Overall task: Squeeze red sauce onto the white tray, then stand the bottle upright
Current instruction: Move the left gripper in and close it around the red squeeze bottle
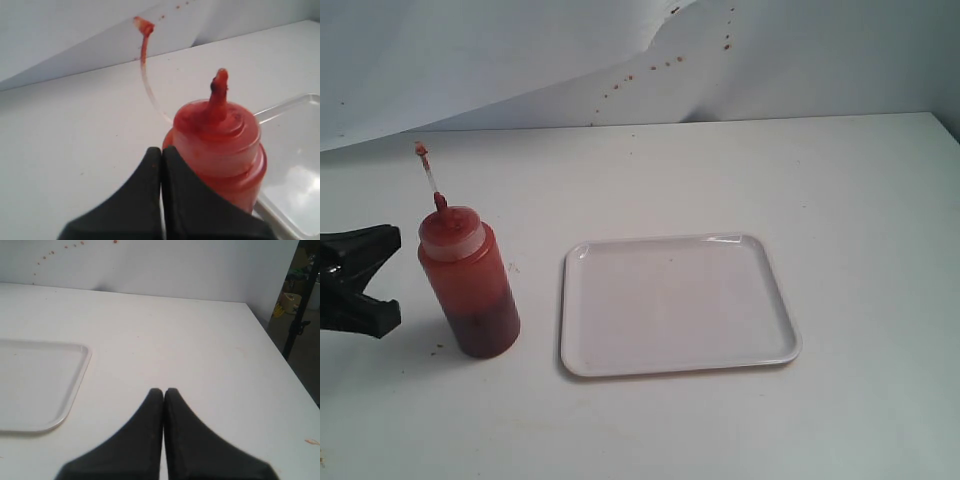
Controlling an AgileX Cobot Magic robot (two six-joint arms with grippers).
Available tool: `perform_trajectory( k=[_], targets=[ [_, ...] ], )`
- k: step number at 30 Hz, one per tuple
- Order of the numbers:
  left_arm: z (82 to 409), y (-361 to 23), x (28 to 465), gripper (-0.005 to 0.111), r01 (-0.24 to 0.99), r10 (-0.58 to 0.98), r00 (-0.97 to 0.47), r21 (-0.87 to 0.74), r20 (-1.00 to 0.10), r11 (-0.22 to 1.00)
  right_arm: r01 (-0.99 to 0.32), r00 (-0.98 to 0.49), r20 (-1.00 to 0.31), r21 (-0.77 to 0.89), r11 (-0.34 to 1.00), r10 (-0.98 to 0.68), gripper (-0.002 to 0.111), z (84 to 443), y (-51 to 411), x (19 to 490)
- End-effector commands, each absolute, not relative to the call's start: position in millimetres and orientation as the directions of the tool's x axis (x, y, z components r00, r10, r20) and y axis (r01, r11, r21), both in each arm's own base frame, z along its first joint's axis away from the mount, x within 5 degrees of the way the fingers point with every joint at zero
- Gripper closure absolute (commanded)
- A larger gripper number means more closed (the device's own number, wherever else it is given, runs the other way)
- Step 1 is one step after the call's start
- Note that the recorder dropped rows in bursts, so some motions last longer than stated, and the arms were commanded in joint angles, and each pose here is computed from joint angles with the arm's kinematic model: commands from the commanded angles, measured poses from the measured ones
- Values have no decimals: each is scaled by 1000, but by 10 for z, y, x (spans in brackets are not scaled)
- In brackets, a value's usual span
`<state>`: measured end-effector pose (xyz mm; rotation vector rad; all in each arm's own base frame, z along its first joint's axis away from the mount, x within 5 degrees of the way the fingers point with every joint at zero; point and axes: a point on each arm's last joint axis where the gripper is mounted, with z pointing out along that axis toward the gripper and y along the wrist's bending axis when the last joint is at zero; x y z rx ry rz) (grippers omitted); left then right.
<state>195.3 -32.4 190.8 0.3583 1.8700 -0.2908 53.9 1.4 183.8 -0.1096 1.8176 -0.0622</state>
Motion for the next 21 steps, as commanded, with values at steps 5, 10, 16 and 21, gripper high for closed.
perform_trajectory(
  k=[5,10,16,21],
  targets=[
    [1809,-310,1515,107,361,92,-315,-29,-945,932,-44,-234,-965,-108,993,-115,108,1837,14,539],
    [1632,-323,1341,107,333,3,-404,-144,-915,932,-44,-234,-965,-108,993,-115,108,1837,14,539],
    [1563,-384,1276,107,472,197,-409,-22,-891,881,-44,-234,-965,-108,993,-115,108,1837,14,539],
    [1568,-391,1278,107,477,193,-404,-26,-894,879,-44,-234,-965,-108,993,-115,108,1837,14,539]
  ],
)
